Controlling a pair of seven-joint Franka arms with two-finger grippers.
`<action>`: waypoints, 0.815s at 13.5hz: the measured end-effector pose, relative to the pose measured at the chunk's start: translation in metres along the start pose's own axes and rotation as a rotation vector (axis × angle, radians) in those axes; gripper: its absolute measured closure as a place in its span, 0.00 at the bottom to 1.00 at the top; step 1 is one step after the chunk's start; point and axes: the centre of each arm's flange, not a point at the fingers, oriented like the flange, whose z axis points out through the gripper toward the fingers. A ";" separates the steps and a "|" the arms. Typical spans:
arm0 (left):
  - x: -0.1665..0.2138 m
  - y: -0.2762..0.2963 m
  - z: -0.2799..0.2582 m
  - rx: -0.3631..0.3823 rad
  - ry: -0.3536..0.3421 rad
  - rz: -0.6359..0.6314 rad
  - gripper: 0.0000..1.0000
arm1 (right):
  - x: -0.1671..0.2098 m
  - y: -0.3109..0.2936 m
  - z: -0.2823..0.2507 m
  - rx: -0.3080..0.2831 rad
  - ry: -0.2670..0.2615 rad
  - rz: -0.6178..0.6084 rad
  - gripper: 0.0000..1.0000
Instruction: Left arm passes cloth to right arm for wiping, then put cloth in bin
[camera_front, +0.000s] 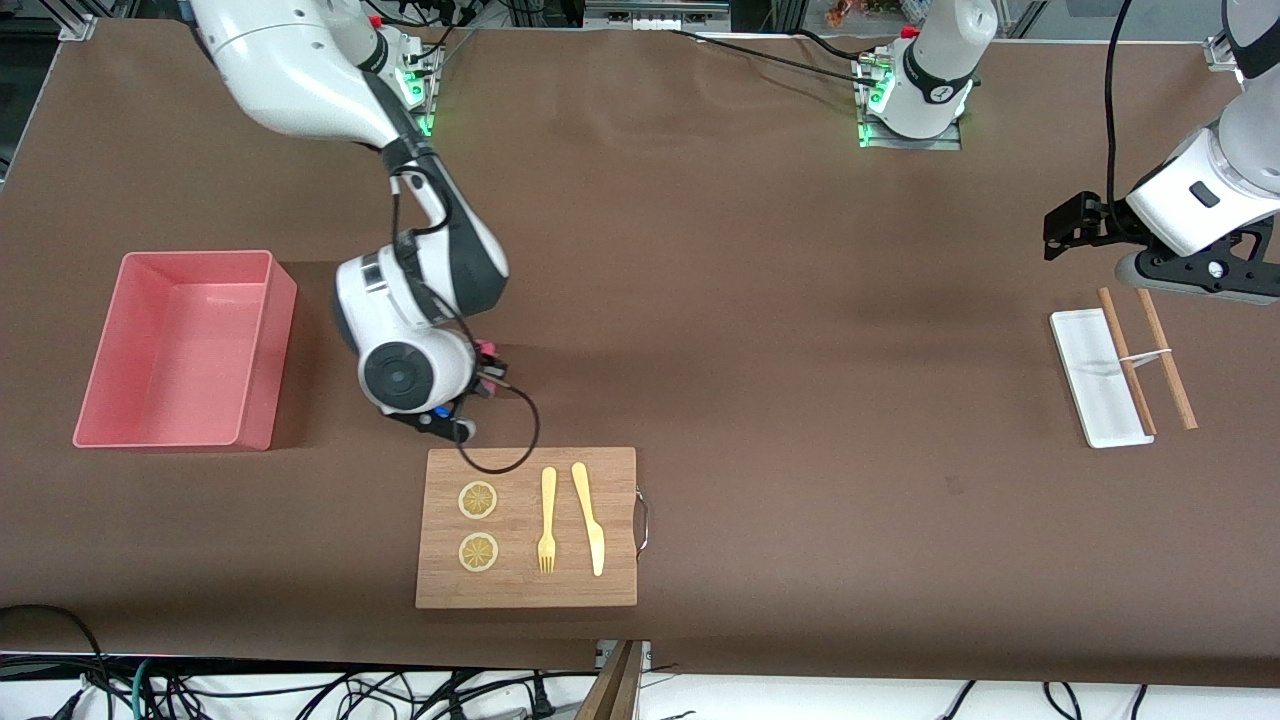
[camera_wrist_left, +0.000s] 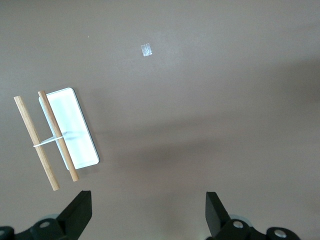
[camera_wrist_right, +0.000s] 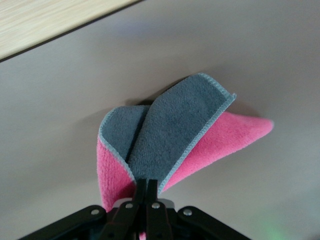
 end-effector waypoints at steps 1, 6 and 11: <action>0.000 0.000 0.000 0.000 0.000 0.000 0.00 | -0.014 -0.016 0.002 0.023 0.008 0.022 0.98; 0.000 0.000 0.000 0.000 -0.001 0.000 0.00 | -0.061 -0.072 -0.001 0.198 -0.004 0.145 0.98; 0.000 0.000 0.000 0.000 -0.001 -0.001 0.00 | -0.026 -0.045 -0.016 0.233 -0.038 0.152 0.98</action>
